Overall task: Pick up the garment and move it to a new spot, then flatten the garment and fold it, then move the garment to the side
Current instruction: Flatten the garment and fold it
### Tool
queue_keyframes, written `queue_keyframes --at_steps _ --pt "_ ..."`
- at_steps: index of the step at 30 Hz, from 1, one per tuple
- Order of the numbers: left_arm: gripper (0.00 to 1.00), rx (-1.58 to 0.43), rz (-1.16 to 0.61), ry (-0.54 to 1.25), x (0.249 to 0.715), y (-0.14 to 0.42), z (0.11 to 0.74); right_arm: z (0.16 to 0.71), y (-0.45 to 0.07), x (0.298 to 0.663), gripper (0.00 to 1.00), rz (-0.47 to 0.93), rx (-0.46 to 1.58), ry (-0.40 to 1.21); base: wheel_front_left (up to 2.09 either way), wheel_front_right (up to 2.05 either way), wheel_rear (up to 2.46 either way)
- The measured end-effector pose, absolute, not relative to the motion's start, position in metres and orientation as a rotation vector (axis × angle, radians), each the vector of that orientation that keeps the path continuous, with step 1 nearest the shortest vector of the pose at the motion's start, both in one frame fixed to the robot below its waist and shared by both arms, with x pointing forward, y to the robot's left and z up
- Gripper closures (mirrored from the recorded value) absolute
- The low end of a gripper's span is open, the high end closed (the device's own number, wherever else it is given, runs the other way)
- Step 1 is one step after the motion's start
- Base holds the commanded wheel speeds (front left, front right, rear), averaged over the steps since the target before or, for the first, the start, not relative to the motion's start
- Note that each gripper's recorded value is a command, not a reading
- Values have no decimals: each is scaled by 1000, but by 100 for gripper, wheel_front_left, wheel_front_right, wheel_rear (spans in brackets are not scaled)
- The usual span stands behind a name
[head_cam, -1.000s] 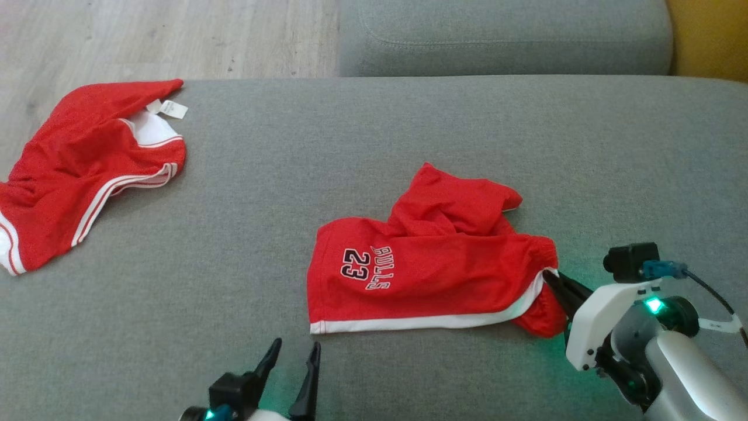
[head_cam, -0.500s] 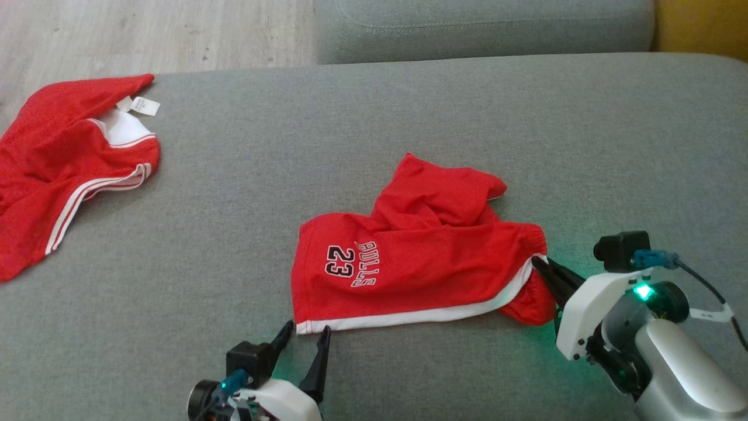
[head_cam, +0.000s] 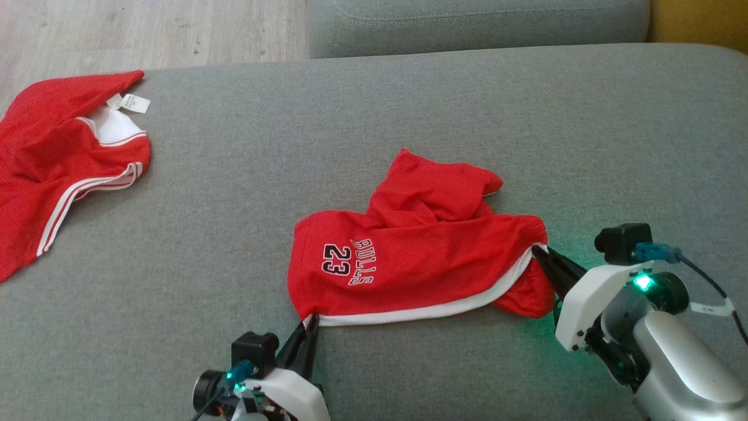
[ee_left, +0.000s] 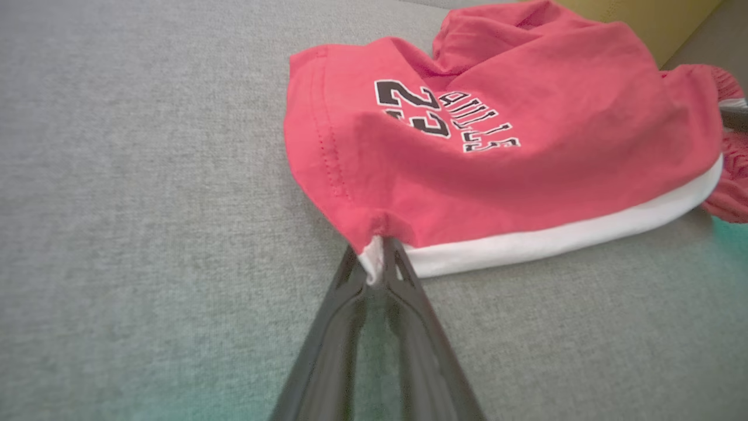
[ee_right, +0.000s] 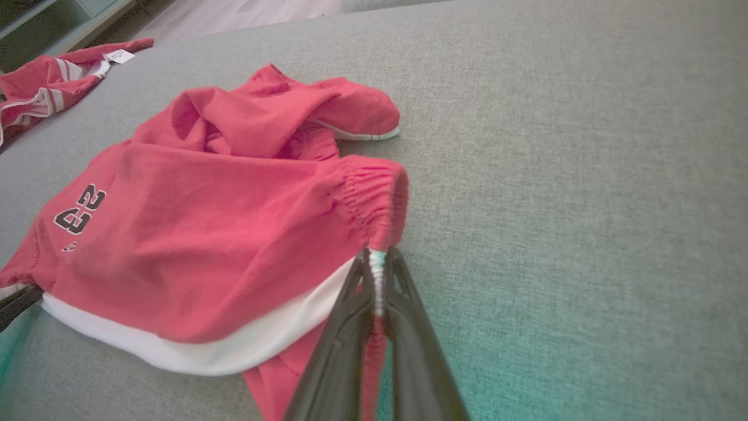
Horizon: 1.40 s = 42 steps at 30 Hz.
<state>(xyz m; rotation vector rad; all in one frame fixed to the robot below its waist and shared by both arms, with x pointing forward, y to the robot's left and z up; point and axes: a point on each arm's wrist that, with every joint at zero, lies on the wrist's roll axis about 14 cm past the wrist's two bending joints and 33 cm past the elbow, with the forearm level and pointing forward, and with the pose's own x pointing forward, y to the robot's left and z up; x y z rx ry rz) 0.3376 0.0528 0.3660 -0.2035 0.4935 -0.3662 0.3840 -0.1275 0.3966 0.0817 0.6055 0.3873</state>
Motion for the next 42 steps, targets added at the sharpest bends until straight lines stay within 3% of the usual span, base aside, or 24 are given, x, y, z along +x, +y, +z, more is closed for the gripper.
queue_keyframes --at_steps 1,8,15,22,34,38,42 --pt "100 -205 -364 493 338 53 366 398 -128 385 100 387 82 598 0 0 0" --pt "100 -206 -350 432 348 55 378 403 -127 388 100 385 87 558 0 0 0" --pt "100 -194 -360 278 365 54 421 448 -122 402 100 393 109 351 0 0 0" --pt "100 -120 -386 -109 385 71 540 543 -108 405 100 449 130 38 0 0 0" --pt "100 78 -464 -616 357 82 745 675 -110 373 100 491 91 -341 0 0 0" --pt "100 137 -482 -662 356 81 774 694 -118 371 100 470 72 -375 0 0 0" --pt "100 138 -489 -578 382 83 765 691 -120 383 100 456 64 -337 0 0 0"
